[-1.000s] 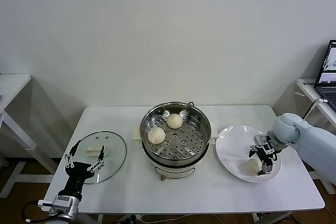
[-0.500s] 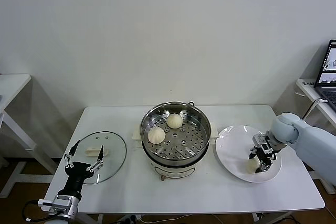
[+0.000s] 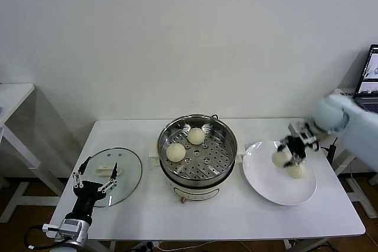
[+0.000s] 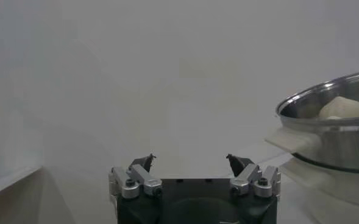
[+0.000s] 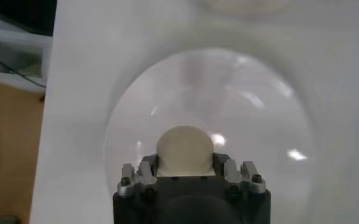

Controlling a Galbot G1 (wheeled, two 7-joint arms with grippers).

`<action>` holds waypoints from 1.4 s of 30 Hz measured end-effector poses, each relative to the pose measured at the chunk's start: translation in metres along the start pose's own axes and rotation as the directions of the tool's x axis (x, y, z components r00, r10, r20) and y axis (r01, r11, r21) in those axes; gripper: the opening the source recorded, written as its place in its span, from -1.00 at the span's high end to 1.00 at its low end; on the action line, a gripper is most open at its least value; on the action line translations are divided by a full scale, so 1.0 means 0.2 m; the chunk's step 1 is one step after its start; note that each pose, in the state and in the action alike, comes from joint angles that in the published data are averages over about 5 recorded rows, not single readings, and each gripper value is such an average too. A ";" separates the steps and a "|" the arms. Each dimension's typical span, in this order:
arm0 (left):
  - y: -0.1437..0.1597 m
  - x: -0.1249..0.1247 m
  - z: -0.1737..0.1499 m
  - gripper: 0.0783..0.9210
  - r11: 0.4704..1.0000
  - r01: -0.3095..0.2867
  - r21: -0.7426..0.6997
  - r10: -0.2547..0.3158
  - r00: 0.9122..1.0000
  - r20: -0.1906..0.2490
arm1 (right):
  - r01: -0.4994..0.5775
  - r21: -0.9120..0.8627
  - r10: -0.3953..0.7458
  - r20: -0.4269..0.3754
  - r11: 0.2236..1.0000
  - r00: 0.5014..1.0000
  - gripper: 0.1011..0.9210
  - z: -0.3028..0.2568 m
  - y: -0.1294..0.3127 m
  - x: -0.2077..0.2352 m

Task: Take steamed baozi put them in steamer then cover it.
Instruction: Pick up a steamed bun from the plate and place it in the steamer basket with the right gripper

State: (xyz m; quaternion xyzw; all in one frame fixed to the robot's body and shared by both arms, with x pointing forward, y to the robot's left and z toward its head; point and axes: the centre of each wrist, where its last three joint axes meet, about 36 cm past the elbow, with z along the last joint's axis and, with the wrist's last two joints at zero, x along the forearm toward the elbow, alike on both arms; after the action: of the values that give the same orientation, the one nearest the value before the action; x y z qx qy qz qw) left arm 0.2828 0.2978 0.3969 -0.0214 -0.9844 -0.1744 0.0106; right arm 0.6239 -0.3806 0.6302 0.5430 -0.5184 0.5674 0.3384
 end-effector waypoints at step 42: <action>0.05 -0.03 0.05 -0.77 1.000 0.008 -0.014 -0.008 1.000 -0.017 | -0.040 0.980 -0.028 0.046 0.197 0.999 -0.31 -1.50 -0.12 -0.05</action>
State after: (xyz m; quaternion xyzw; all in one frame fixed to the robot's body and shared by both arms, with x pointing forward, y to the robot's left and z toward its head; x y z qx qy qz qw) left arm 0.2888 0.3102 0.3910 -0.0160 -0.9831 -0.1815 0.0184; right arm 0.5693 -0.0866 0.6633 0.6475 -0.0524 0.7538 -0.0985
